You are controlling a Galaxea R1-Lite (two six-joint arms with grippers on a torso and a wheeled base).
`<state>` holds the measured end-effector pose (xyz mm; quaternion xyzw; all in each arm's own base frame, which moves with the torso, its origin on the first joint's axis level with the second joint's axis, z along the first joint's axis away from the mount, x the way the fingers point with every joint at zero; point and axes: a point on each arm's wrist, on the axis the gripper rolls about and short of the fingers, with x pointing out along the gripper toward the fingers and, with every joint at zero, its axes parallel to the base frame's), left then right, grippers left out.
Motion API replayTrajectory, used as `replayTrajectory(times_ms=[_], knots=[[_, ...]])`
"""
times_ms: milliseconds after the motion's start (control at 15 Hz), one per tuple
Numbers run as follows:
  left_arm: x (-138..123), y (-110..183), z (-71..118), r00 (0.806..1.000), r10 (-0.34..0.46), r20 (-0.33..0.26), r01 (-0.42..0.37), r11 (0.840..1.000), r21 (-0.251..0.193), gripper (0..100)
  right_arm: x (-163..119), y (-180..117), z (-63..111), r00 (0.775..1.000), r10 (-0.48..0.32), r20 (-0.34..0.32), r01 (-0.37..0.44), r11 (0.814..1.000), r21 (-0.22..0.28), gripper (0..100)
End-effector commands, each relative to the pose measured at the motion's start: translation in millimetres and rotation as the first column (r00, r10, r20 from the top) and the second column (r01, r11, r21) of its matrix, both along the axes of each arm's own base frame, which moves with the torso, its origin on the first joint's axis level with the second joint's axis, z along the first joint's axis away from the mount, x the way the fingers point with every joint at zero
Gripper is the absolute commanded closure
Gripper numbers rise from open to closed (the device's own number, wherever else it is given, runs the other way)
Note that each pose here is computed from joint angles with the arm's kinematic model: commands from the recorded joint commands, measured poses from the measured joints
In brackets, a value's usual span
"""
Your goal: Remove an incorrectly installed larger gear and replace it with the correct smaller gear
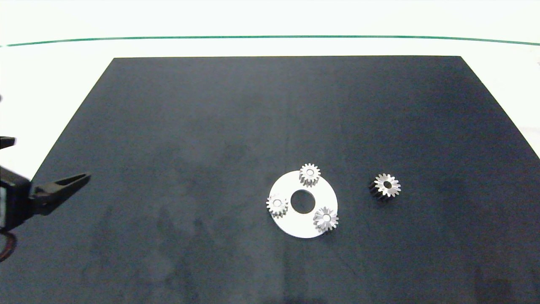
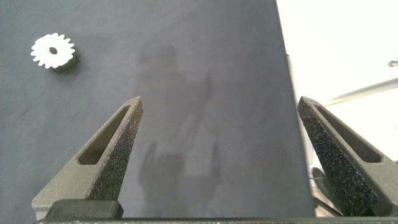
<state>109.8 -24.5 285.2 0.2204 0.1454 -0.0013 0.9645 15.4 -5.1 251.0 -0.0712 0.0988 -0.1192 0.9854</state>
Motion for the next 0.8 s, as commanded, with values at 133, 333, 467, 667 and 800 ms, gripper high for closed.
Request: replayTrajectory(times_ms=[133,333,467,667,800], knots=[[-75.5,29.0,11.3,0.963,0.201,0.18,-0.194,0.98,-0.053,0,-19.4,1.7,-0.1,0.995,-0.069,0.073,0.069,0.998,-0.007,0],[-116.6,32.0,5.4,0.925,0.277,0.26,-0.266,0.961,-0.077,0,-43.4,5.1,-1.0,0.977,-0.128,0.17,0.133,0.991,-0.018,0],[-142.8,31.0,-1.1,0.901,0.312,0.302,-0.299,0.95,-0.089,0,-62.4,8.2,-4.6,0.963,-0.12,0.24,0.13,0.991,-0.027,0],[-174.2,27.6,-13.7,0.871,0.347,0.347,-0.329,0.938,-0.112,0,-88.2,8.2,-18.4,0.942,-0.057,0.331,0.075,0.996,-0.043,0],[-197.8,25.1,-30.2,0.865,0.357,0.354,-0.335,0.934,-0.124,0,-102.8,5.4,-34.8,0.927,-0.008,0.374,0.037,0.997,-0.07,0]])
